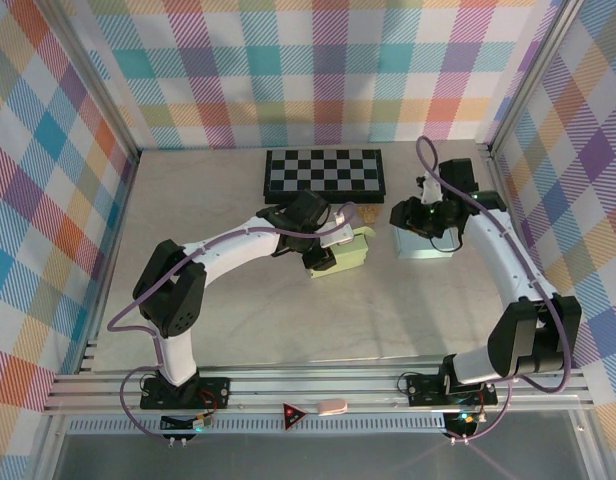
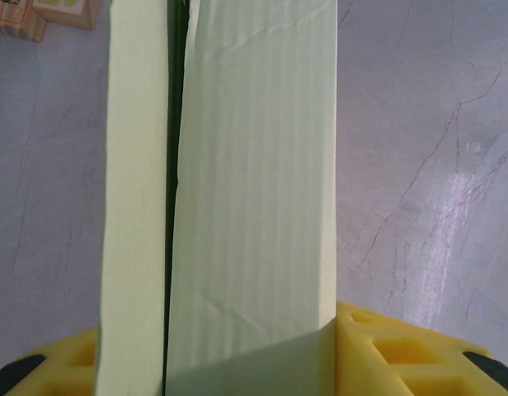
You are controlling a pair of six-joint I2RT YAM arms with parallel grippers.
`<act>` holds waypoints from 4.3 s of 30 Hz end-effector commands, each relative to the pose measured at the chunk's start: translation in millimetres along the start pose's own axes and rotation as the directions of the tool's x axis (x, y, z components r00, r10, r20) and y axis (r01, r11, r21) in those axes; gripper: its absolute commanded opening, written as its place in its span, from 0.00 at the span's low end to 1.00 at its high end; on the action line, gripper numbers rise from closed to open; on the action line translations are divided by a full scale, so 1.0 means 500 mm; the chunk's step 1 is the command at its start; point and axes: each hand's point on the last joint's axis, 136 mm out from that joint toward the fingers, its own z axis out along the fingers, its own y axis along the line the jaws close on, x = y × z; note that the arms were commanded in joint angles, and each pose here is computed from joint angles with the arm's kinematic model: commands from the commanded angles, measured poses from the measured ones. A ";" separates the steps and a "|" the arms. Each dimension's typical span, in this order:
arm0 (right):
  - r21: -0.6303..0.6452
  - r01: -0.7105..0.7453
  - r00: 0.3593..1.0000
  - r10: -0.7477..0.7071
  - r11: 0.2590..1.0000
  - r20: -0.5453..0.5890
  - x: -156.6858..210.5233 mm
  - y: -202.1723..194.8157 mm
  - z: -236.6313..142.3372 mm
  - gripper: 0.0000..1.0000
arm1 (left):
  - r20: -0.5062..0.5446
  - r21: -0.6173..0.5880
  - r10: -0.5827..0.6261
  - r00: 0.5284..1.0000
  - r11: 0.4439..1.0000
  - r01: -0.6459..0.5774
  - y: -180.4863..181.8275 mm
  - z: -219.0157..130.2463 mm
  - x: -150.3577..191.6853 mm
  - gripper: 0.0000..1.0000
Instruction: Fold the paper box
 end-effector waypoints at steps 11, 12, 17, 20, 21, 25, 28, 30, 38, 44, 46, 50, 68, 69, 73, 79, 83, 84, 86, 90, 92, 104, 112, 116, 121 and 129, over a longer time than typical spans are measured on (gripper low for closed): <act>0.007 0.609 0.780 -0.598 0.793 -0.185 0.031 0.036 0.110 0.45 | 0.005 0.036 -0.001 1.000 0.999 0.001 -0.018 -0.004 -0.008 0.46; 0.018 0.615 0.776 -0.602 0.788 -0.189 0.026 0.034 0.113 0.45 | 0.004 0.038 -0.002 1.000 0.999 0.001 -0.019 -0.003 -0.008 0.46; -0.004 0.627 0.759 -0.613 0.779 -0.219 0.027 0.044 0.130 0.39 | 0.005 0.040 -0.003 1.000 0.999 0.003 -0.019 -0.003 -0.007 0.46; -0.007 0.638 0.748 -0.621 0.770 -0.234 0.035 0.050 0.136 0.37 | 0.003 0.041 -0.004 1.000 0.999 0.004 -0.020 -0.001 -0.007 0.46; -0.009 0.639 0.745 -0.623 0.769 -0.238 0.037 0.050 0.138 0.35 | 0.003 0.040 -0.005 1.000 0.999 0.004 -0.019 -0.002 -0.006 0.46; 0.008 0.644 0.741 -0.622 0.765 -0.252 0.038 0.044 0.143 0.29 | 0.001 0.042 -0.006 1.000 0.999 0.006 -0.020 0.000 -0.005 0.46; 0.015 0.646 0.740 -0.623 0.763 -0.253 0.034 0.046 0.141 0.20 | 0.002 0.042 -0.006 1.000 0.999 0.006 -0.020 0.000 -0.006 0.46; 0.015 0.651 0.737 -0.627 0.759 -0.252 0.033 0.050 0.140 0.17 | 0.001 0.040 -0.007 1.000 0.999 0.007 -0.019 0.000 -0.006 0.46; 0.045 0.661 0.726 -0.623 0.749 -0.292 0.045 0.043 0.152 0.10 | 0.002 0.040 -0.009 1.000 0.999 0.009 -0.018 0.002 -0.008 0.46; 0.070 0.663 0.727 -0.619 0.745 -0.296 0.033 0.050 0.154 0.02 | 0.000 0.037 -0.012 1.000 0.999 0.012 -0.016 0.003 -0.007 0.46; 0.071 0.661 0.730 -0.617 0.747 -0.293 0.031 0.056 0.153 0.00 | 0.000 0.034 -0.012 1.000 0.999 0.012 -0.015 0.004 -0.007 0.47; 0.061 0.639 0.745 -0.596 0.767 -0.300 0.032 0.064 0.151 0.00 | -0.001 0.029 -0.016 1.000 0.999 0.016 -0.014 0.004 -0.007 0.48; 0.032 0.437 0.851 -0.402 0.899 -0.339 0.057 0.093 0.151 0.00 | -0.006 0.012 -0.040 0.999 0.999 0.040 -0.002 0.010 -0.006 0.45; 0.030 0.429 0.854 -0.394 0.903 -0.341 0.057 0.095 0.151 0.00 | -0.006 0.012 -0.041 0.999 0.999 0.041 -0.001 0.010 -0.006 0.43; 0.027 0.404 0.863 -0.371 0.914 -0.344 0.056 0.100 0.151 0.00 | -0.006 0.012 -0.041 0.999 0.999 0.041 -0.002 0.009 -0.005 0.41; 0.035 0.396 0.867 -0.361 0.918 -0.343 0.064 0.092 0.155 0.00 | -0.007 0.007 -0.044 0.999 0.999 0.044 0.001 0.008 -0.003 0.41; 0.046 0.404 0.872 -0.369 0.914 -0.322 0.074 0.084 0.155 0.00 | -0.002 -0.004 -0.064 0.998 0.998 0.064 0.009 0.004 -0.005 0.43; 0.049 0.413 0.871 -0.379 0.909 -0.312 0.075 0.083 0.155 0.00 | -0.001 -0.006 -0.073 0.997 0.997 0.073 0.010 0.004 -0.005 0.44; 0.058 0.422 0.874 -0.389 0.905 -0.290 0.079 0.079 0.156 0.00 | 0.014 -0.018 -0.108 0.994 0.994 0.109 0.023 -0.003 -0.007 0.50; 0.084 0.438 0.876 -0.404 0.895 -0.265 0.086 0.075 0.162 0.00 | 0.045 -0.025 -0.170 0.984 0.985 0.171 0.040 -0.016 -0.013 0.59; 0.100 0.447 0.876 -0.412 0.889 -0.251 0.086 0.078 0.165 0.00 | 0.062 -0.032 -0.197 0.978 0.979 0.200 0.048 -0.024 -0.016 0.62; 0.179 0.442 0.889 -0.403 0.879 -0.217 0.090 0.071 0.178 0.00 | 0.064 -0.042 -0.245 0.967 0.968 0.248 0.060 -0.035 -0.001 0.65; 0.219 0.430 0.899 -0.394 0.876 -0.189 0.076 0.082 0.176 0.00 | 0.241 -0.087 -0.388 0.889 0.904 0.418 0.113 -0.108 -0.024 0.79; 0.233 0.418 0.904 -0.376 0.878 -0.203 0.075 0.079 0.179 0.00 | 0.353 -0.071 -0.471 0.808 0.848 0.525 0.137 -0.157 -0.034 0.79; 0.264 0.394 0.915 -0.348 0.880 -0.205 0.065 0.077 0.175 0.00 | 0.539 -0.051 -0.559 0.630 0.725 0.687 0.176 -0.254 -0.039 0.92; 0.296 0.335 0.939 -0.289 0.894 -0.188 0.052 0.082 0.168 0.00 | 0.553 0.064 -0.718 0.422 0.542 0.838 0.164 -0.333 0.021 0.45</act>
